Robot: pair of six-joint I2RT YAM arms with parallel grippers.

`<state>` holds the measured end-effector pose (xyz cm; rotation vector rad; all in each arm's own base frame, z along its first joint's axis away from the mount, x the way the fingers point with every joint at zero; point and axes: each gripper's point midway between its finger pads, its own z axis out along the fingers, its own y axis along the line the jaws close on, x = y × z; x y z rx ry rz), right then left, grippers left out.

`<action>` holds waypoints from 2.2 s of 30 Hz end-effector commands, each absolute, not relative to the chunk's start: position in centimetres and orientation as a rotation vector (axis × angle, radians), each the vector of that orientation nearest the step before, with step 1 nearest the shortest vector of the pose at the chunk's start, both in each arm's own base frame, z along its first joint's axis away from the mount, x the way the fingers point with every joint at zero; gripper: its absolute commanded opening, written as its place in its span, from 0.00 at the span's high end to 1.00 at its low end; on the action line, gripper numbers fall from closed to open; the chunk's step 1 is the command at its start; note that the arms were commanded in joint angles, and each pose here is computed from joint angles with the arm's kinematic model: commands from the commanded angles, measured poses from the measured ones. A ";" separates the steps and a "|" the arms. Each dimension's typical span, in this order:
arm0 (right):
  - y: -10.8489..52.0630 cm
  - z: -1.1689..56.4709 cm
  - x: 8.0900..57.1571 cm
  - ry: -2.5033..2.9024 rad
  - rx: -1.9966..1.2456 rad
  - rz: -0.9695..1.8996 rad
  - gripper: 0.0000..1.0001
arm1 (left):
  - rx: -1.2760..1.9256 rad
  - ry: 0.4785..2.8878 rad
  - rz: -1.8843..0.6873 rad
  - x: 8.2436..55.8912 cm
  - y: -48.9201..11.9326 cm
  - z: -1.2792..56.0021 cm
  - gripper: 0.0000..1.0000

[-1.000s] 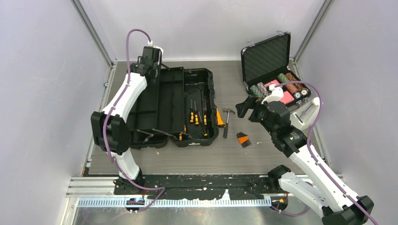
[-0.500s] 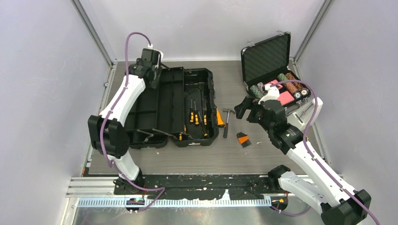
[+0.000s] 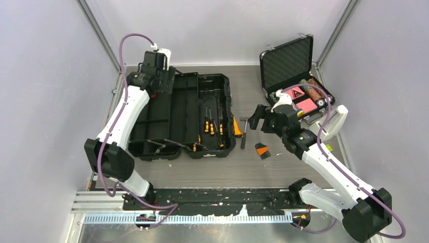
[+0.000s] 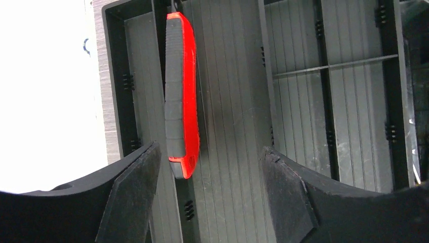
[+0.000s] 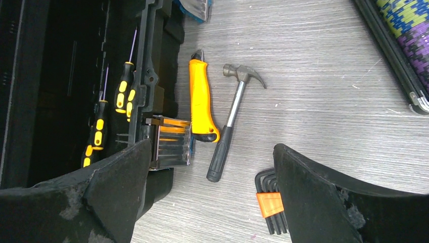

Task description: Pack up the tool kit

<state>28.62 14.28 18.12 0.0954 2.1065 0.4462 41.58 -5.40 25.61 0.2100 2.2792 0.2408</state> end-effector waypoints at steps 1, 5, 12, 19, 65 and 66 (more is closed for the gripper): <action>15.2 20.1 29.6 2.051 0.062 0.494 0.05 | 0.040 2.195 0.247 42.8 -4.0 27.2 0.25; 15.1 19.6 29.4 2.060 0.067 0.489 0.05 | -0.014 2.223 0.128 44.2 -3.8 26.0 0.17; 14.7 19.8 29.1 2.050 0.074 0.476 0.05 | 0.034 2.307 -0.024 44.9 -5.9 23.6 0.14; 14.7 19.7 29.3 2.058 0.071 0.466 0.05 | 0.044 2.325 -0.129 44.3 -7.4 22.9 0.26; 15.9 17.4 29.6 2.128 0.066 0.506 0.05 | 0.341 2.326 0.240 42.0 -12.5 22.0 0.65; 15.9 17.3 29.6 2.129 0.066 0.503 0.05 | 0.342 2.321 0.204 41.8 -13.0 22.3 0.65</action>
